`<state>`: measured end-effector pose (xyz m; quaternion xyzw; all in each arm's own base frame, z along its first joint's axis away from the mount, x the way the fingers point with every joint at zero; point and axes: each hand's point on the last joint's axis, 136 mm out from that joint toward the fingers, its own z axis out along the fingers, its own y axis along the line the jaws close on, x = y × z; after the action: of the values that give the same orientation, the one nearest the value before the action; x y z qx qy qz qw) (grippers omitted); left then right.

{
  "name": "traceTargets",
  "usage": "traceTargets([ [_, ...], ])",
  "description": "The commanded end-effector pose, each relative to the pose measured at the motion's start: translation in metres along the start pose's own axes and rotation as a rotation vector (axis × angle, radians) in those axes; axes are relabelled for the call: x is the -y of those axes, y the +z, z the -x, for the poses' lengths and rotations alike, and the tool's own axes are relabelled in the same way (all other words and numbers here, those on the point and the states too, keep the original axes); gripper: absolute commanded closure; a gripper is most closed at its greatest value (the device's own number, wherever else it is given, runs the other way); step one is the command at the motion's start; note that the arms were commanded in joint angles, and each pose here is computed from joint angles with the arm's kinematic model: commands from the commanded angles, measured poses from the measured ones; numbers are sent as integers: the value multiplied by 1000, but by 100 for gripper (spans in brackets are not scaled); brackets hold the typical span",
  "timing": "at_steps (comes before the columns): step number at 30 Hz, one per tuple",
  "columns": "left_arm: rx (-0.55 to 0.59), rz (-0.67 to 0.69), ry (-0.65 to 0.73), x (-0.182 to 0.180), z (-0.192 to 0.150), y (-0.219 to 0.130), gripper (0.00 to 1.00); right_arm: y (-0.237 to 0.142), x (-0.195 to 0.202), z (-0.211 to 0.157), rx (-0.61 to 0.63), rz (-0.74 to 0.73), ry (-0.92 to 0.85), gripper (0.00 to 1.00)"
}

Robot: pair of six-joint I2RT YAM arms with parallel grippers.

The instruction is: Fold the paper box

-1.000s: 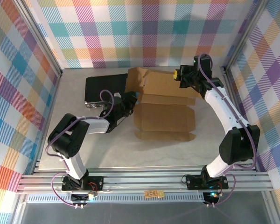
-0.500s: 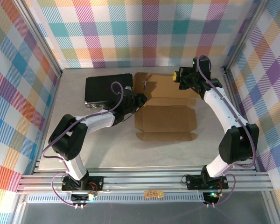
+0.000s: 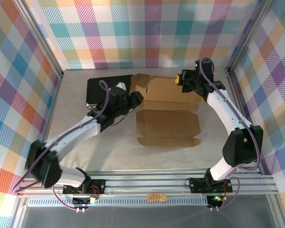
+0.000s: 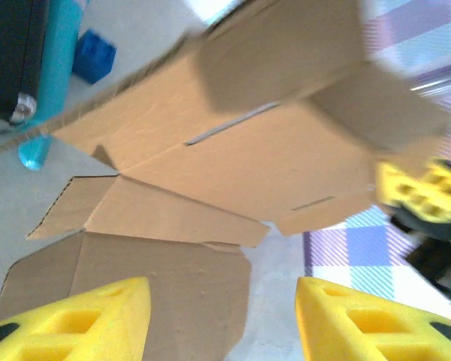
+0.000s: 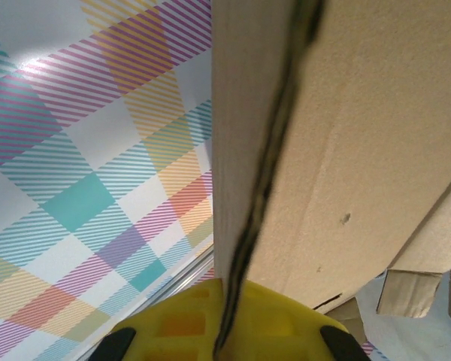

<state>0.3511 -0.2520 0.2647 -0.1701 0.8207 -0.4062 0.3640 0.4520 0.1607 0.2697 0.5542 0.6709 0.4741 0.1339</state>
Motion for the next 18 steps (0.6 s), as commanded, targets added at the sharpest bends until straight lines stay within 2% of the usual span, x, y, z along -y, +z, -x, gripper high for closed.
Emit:
traceTargets([
  [1, 44, 76, 86, -19, 22, -43, 50, -2, -16, -2, -4, 36, -78, 100],
  [5, 109, 100, 15, -45, 61, -63, 56, -4, -16, 1, 13, 62, -224, 100],
  [8, 115, 99, -10, -53, 72, -59, 58, -4, -8, 8, 35, 105, -312, 100],
  [14, 48, 98, -56, -67, 59, -29, 59, 20, -6, 16, -43, 277, -345, 100],
  [18, -15, 150, -26, -87, 49, -6, 61, 27, -5, 16, -101, 305, -367, 100],
])
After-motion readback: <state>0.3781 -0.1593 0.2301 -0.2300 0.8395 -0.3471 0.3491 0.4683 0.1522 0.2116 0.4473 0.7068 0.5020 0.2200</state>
